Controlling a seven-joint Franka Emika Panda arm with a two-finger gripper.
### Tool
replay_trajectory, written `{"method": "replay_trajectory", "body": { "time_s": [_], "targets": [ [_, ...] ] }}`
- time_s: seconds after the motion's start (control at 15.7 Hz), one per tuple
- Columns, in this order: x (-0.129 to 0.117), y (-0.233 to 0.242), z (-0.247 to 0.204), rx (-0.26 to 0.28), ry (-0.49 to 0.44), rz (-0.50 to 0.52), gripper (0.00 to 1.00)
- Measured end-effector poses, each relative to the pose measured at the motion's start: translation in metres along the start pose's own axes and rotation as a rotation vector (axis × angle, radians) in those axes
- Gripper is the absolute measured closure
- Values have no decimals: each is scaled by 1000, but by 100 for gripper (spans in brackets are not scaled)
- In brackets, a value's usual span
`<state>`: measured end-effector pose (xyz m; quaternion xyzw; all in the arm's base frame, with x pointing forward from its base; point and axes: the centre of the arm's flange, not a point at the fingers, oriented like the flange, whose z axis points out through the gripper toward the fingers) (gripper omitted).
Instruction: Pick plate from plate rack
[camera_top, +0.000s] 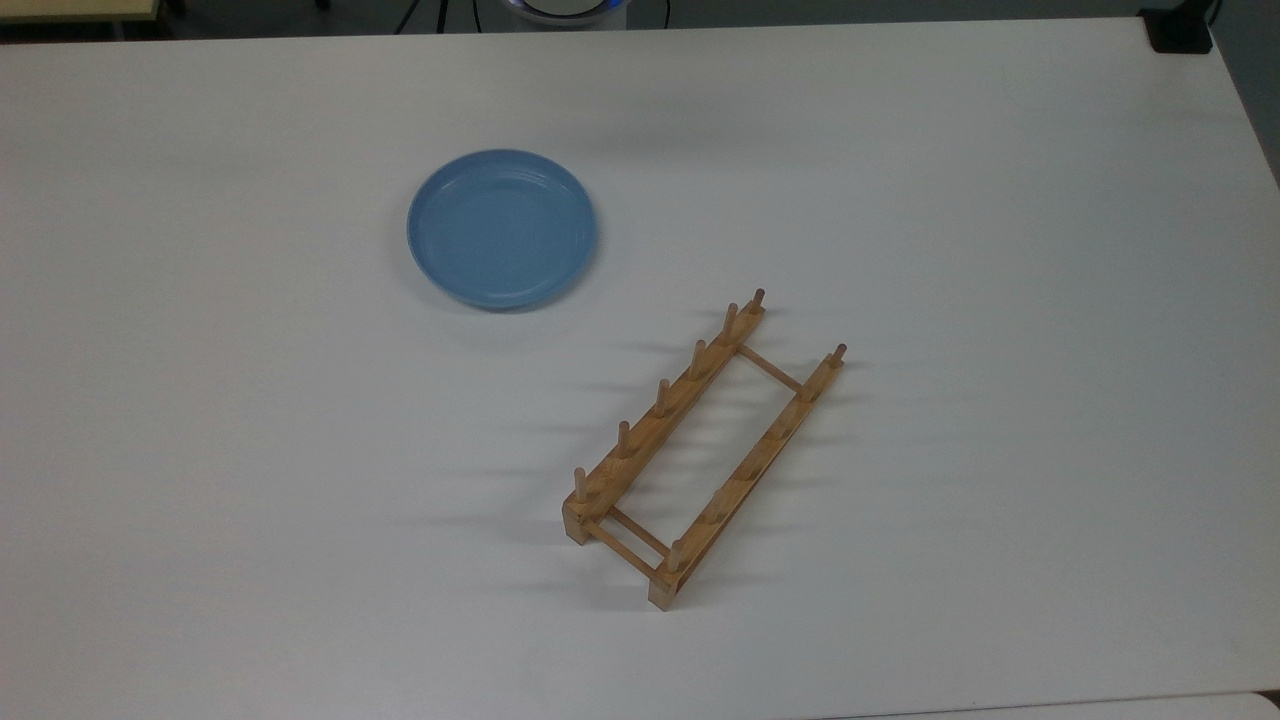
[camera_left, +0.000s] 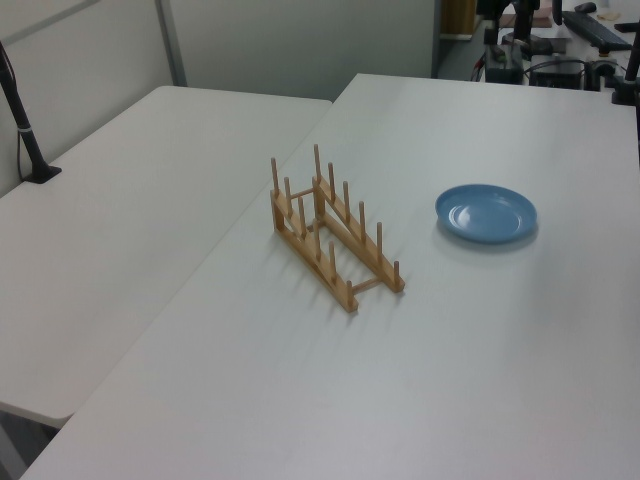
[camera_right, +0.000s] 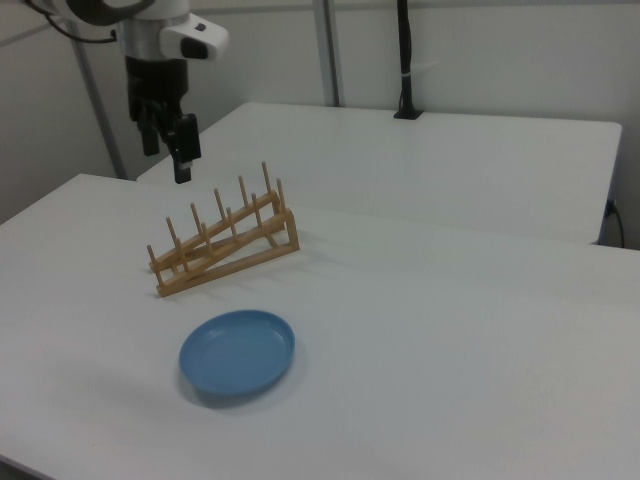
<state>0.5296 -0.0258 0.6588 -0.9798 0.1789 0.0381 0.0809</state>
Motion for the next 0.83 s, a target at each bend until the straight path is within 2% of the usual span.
{"method": "replay_trajectory", "body": {
  "time_s": [0.19,0.45,0.57,0.83],
  "targets": [
    [-3,-15,5,-65,14,-36,0],
    [12,-14,3,-117,109,-274,0],
    [20,-11,3,-131,131,-357,0],
    [22,-10,4,-136,135,-390,0]
  ]
}}
